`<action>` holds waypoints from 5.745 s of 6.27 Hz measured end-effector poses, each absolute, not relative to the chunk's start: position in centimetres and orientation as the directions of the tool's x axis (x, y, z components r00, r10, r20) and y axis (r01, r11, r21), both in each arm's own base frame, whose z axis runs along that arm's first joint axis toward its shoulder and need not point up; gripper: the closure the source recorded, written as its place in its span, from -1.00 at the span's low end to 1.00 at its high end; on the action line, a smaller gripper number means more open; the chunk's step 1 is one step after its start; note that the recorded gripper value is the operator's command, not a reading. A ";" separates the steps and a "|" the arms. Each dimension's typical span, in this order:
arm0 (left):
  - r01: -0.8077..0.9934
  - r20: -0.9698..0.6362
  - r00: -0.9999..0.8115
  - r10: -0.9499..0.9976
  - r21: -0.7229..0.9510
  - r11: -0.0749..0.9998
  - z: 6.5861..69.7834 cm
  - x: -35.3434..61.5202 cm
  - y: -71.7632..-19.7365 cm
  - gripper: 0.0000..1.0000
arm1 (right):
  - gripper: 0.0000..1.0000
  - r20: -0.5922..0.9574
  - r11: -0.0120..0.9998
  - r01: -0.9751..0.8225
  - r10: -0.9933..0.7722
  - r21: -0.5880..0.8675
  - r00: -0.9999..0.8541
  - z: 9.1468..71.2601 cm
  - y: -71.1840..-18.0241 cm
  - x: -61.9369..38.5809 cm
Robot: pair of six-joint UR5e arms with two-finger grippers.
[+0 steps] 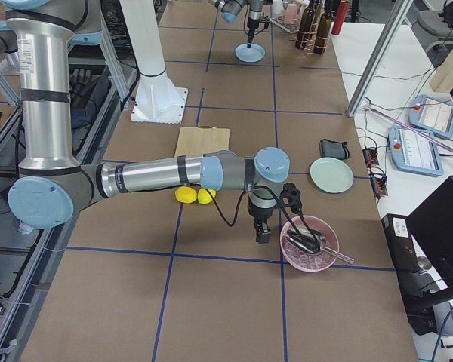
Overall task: Pick orange to plate
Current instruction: 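Push the light blue plate with the left gripper toward the table center, then release the plate with the left gripper while the right gripper reaches toward the orange, then grasp the orange with the right gripper while the left arm withdraws, then carry the orange with the right gripper over the light blue plate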
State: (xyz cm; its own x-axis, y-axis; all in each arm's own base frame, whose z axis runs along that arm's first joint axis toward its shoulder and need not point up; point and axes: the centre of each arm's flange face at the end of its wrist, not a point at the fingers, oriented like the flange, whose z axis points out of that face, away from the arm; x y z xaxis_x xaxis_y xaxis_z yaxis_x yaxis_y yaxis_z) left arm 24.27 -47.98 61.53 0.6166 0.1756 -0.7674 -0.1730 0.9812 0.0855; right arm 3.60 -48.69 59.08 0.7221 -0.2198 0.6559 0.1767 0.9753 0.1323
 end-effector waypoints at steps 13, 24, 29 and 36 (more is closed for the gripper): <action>-0.051 -0.912 0.398 0.097 0.084 0.995 27.7 56.4 -47.7 -0.68 | -1.00 0.753 0.960 0.211 -0.275 0.182 0.598 56.1 -48.6 -0.3; 0.052 -0.951 0.303 0.055 0.075 0.996 26.9 54.9 -47.6 -0.83 | -1.00 0.766 0.988 -0.149 0.059 0.048 0.640 49.9 -52.0 -28.5; 0.049 -0.951 0.303 0.056 0.075 0.996 26.9 55.2 -47.3 -0.89 | -0.91 0.735 0.990 -0.122 0.037 0.063 0.677 51.3 -52.0 -31.9; 0.060 -0.894 0.348 0.283 0.322 0.945 35.0 35.5 -48.0 -0.90 | 1.00 0.794 0.980 -0.195 0.099 0.025 0.600 44.1 -53.1 -35.3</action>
